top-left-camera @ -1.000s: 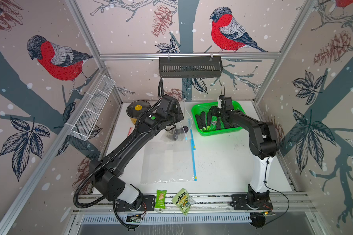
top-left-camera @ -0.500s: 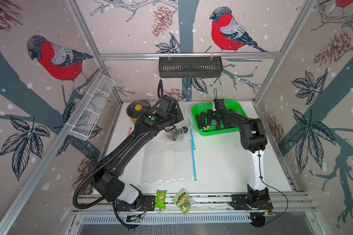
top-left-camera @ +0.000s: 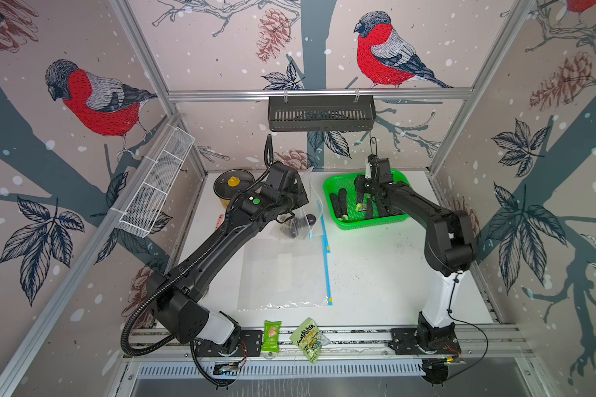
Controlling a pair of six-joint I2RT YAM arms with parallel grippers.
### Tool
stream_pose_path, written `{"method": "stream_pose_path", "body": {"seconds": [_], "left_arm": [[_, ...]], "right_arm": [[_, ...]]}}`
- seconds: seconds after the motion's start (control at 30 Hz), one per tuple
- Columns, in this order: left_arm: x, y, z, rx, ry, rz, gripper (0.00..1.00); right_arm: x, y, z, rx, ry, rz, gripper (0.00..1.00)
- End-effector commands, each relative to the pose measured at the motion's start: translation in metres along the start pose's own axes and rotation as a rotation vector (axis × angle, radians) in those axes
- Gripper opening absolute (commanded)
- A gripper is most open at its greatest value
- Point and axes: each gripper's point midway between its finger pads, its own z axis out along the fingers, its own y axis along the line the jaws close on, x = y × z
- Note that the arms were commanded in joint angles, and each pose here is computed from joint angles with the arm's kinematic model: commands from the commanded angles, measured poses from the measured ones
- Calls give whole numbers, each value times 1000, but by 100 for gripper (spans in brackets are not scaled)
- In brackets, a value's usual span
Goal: Place the eggplant in a zip-top bag and seal the zipper
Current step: Pick up the eggplant from the basket, then place the eggplant in the zipper food storage bag.
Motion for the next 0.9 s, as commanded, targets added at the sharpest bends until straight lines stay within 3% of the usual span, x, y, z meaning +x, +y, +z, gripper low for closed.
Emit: {"method": "stream_pose_path", "body": {"seconds": [0.0, 0.23, 0.4, 0.87], "left_arm": [[-9, -10, -2, 45, -35, 0, 0], [-10, -16, -1, 68, -30, -3, 0], [-9, -19, -1, 85, -21, -11, 0], [-8, -19, -6, 99, -28, -29, 0]], "right_arm": [[-44, 42, -53, -128, -200, -10, 31], [-70, 145, -170, -348, -502, -52, 31], [-71, 199, -215, -444, -669, -91, 31], [-56, 239, -160, -445, -670, -133, 31]]}}
